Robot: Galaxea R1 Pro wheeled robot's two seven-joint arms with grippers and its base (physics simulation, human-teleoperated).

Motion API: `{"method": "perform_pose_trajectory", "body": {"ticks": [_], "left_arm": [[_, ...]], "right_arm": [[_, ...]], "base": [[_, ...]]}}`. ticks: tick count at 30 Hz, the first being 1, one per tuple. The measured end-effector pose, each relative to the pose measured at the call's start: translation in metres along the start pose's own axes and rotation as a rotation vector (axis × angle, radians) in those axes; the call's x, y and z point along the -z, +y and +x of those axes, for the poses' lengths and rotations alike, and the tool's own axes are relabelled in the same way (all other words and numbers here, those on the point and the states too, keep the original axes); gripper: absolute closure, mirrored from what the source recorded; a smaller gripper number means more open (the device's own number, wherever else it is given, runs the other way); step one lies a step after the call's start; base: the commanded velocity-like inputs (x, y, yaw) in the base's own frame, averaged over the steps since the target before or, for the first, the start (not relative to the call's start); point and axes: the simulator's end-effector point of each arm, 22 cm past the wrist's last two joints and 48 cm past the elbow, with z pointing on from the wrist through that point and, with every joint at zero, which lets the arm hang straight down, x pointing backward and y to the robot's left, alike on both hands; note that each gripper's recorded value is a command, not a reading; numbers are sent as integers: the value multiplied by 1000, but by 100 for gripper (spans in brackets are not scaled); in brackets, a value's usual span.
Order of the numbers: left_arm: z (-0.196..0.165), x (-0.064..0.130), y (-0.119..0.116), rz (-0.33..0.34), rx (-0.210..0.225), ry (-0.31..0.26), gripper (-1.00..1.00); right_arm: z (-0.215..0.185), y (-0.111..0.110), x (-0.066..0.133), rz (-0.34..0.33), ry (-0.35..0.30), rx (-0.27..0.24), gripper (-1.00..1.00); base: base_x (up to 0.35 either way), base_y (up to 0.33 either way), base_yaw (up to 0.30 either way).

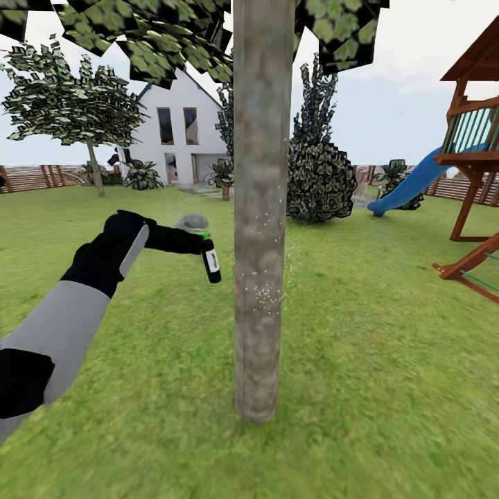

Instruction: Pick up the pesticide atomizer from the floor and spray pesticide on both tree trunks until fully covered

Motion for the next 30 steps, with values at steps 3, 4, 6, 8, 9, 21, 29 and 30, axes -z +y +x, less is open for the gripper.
{"method": "perform_pose_trajectory", "body": {"ticks": [3, 4, 6, 8, 9, 21, 29, 30], "left_arm": [[-51, 21, -9, 0, -26, -66, 100], [-64, 24, -10, -4, -35, -76, 100], [-98, 37, -14, -9, -39, -101, 100], [-132, 54, -18, -22, -52, -128, 100], [-149, 63, -17, -36, -63, -142, 100], [-215, 111, -26, -70, -83, -202, 100], [-177, 78, -9, -41, 35, -105, 100], [-174, 62, -26, -18, 23, -84, 100]], "right_arm": [[1, 0, 0, 0, 2, 0, -100], [1, 0, 0, 0, 2, 1, -100], [1, 0, 0, 0, 2, 0, -100], [1, 0, 0, 0, 3, 0, -100], [1, 0, 0, 0, 3, 0, -100], [1, 0, 0, -1, 4, 0, -100], [1, 0, 0, 0, 4, 0, -100], [1, 0, 0, 0, 4, 0, -100]], "base": [[0, 0, 0], [0, 0, 0], [0, 0, 0], [0, 0, 0], [0, 0, 0], [0, 0, 0], [0, 0, 0], [0, 0, 0]]}}
